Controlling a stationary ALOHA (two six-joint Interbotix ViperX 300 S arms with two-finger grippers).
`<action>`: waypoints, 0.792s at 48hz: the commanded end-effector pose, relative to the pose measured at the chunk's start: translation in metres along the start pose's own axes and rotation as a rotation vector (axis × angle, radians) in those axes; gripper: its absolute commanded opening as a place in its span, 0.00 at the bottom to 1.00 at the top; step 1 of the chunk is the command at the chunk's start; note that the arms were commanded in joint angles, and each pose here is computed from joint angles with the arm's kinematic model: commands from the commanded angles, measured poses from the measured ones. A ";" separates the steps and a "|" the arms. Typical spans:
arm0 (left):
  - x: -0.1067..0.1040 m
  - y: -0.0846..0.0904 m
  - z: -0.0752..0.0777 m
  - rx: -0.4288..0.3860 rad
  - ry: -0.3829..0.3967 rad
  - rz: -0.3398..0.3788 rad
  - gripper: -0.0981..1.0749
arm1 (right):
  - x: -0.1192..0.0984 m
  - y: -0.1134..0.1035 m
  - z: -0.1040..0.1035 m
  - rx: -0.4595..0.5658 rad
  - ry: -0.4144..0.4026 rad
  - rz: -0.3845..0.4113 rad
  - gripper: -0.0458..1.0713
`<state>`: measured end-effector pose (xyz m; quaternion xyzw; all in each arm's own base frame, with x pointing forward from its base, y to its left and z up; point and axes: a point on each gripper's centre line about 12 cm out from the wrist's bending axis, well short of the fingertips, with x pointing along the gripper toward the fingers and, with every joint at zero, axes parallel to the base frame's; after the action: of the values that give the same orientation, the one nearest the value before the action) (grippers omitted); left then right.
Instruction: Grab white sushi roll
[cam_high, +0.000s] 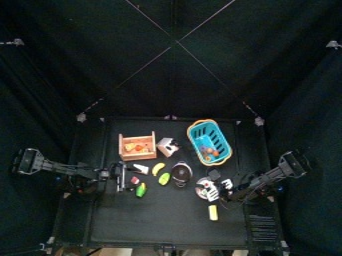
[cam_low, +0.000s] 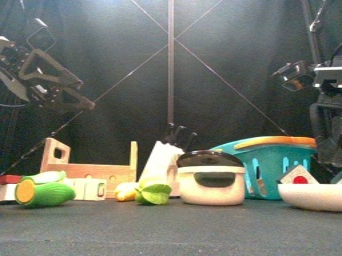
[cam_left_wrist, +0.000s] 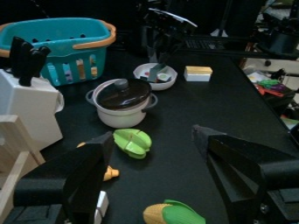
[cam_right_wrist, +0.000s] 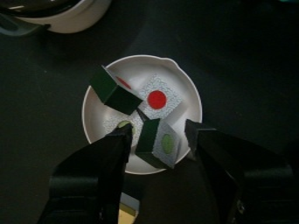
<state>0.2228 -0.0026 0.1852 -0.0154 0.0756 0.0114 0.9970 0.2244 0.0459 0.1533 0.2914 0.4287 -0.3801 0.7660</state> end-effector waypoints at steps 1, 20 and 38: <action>0.001 -0.001 0.003 0.001 -0.009 -0.004 0.96 | -0.010 0.006 0.008 0.012 -0.020 0.046 0.81; 0.000 0.000 0.000 -0.006 -0.003 0.003 0.96 | -0.030 0.020 0.030 -0.047 -0.140 0.177 0.81; 0.003 0.005 -0.018 -0.053 0.227 0.032 0.96 | -0.039 0.041 0.049 -0.178 -0.278 0.308 0.81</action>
<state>0.2152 0.0009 0.1623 -0.0368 0.1627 0.0269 0.9856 0.2623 0.0443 0.2070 0.2244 0.3144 -0.2618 0.8845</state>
